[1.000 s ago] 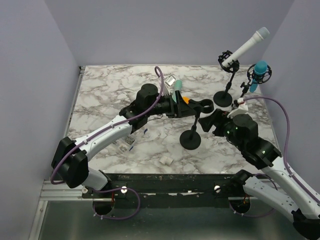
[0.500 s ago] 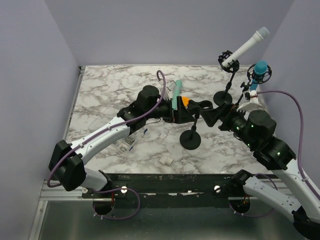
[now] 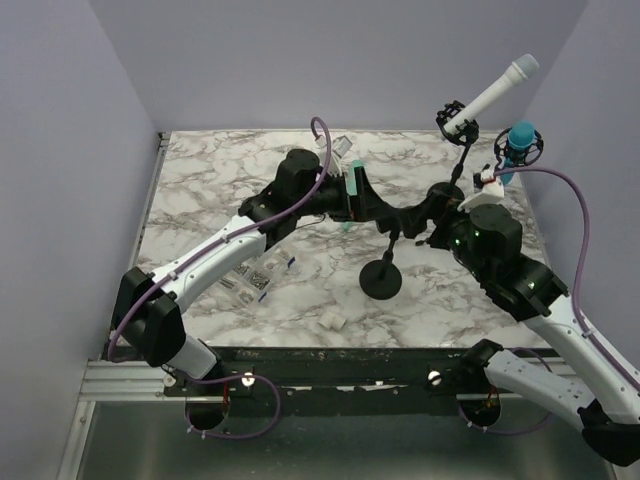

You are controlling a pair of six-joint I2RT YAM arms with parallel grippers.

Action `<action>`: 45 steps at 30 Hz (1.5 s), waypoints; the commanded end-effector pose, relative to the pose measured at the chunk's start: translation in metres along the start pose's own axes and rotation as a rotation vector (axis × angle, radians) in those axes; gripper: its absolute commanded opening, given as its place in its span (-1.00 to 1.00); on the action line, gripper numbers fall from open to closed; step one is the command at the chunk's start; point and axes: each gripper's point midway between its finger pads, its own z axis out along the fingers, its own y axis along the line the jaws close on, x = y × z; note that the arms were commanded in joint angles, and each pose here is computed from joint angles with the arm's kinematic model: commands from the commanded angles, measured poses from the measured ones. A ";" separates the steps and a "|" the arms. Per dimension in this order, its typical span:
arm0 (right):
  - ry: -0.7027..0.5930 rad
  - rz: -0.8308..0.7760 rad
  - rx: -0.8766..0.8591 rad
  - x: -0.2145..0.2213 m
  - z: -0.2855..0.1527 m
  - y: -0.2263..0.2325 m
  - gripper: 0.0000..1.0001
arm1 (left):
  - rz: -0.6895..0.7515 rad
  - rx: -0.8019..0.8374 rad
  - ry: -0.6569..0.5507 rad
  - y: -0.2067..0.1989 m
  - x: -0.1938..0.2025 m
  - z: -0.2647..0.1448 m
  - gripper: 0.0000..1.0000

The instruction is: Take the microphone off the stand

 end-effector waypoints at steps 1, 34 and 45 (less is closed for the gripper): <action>0.043 -0.038 0.067 0.034 -0.004 -0.032 1.00 | -0.070 -0.055 0.063 0.037 0.034 0.019 0.88; -0.358 -0.390 0.832 -0.148 -0.037 -0.089 1.00 | 0.161 -0.014 -0.034 -0.026 0.037 -0.089 0.97; -0.324 -0.372 0.935 -0.211 0.015 -0.147 1.00 | 0.126 0.040 -0.035 -0.029 0.073 -0.127 0.97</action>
